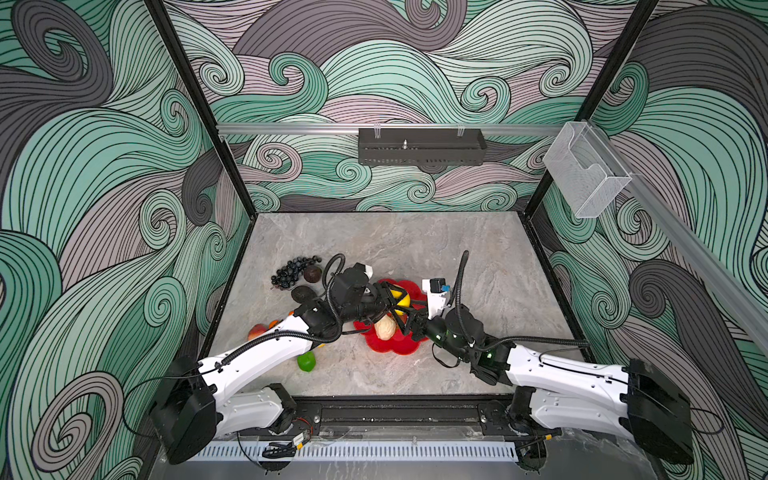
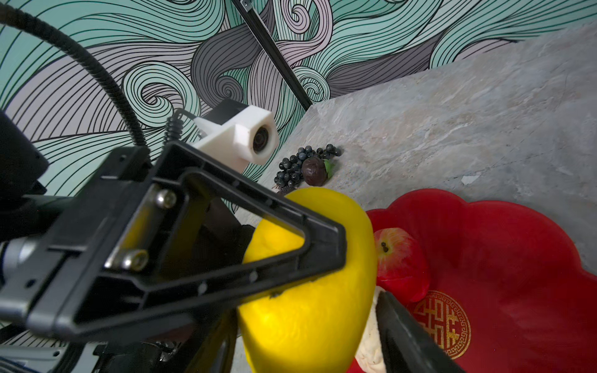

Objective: Place and organize the fake fruits in the fruit bowl

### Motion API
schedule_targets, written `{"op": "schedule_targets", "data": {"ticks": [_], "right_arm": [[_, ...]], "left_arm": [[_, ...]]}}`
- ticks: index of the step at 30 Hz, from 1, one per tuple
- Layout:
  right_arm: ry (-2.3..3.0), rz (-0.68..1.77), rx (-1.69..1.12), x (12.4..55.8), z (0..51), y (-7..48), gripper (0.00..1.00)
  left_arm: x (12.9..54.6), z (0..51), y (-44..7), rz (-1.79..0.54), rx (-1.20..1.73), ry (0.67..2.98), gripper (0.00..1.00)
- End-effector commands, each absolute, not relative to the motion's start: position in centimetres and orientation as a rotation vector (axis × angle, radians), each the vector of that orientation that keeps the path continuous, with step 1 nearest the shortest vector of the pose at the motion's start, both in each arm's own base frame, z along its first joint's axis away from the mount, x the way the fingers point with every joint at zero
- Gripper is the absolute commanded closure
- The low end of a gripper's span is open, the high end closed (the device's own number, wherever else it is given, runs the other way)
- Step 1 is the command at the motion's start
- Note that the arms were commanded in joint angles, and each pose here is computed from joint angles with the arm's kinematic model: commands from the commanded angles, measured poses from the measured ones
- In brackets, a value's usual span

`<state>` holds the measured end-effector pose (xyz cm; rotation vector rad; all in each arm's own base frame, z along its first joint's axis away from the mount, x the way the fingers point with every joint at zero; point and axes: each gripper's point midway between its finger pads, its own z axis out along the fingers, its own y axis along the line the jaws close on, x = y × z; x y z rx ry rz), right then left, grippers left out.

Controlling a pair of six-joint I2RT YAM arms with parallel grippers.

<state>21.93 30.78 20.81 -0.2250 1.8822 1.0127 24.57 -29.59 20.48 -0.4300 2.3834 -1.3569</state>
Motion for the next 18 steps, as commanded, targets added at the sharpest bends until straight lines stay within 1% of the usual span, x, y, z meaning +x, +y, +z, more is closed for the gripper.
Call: {"op": "schedule_targets", "data": {"ticks": [1,5,6,8,10,11,13,18], "right_arm": [[1.882,0.975,-0.183,22.6,20.6,30.3,0.43],[1.901,0.942,-0.193,22.7,20.2,30.1,0.49],[1.906,0.935,-0.198,22.7,20.1,30.0,0.5],[1.916,0.914,-0.201,22.7,19.7,29.8,0.5],[1.936,0.86,-0.211,22.8,19.1,29.2,0.5],[1.948,0.829,-0.218,22.8,18.7,28.9,0.5],[1.982,0.745,-0.239,22.9,17.4,28.0,0.51],[2.023,0.58,-0.278,22.9,14.7,25.7,0.51]], "left_arm": [[24.6,21.0,-29.9,-1.373,-0.413,2.357,0.35],[24.6,20.9,-29.8,-1.364,-0.408,2.353,0.31],[24.6,20.9,-29.7,-1.359,-0.406,2.352,0.28],[24.7,20.8,-29.6,-1.342,-0.401,2.355,0.2],[24.9,21.0,-29.1,-1.304,-0.385,2.353,0.07],[24.9,21.0,-28.8,-1.277,-0.37,2.352,0.04],[25.0,21.4,-27.4,-1.185,-0.33,2.331,0.01],[25.0,22.0,-22.1,-0.899,-0.303,2.245,0.01]]}}
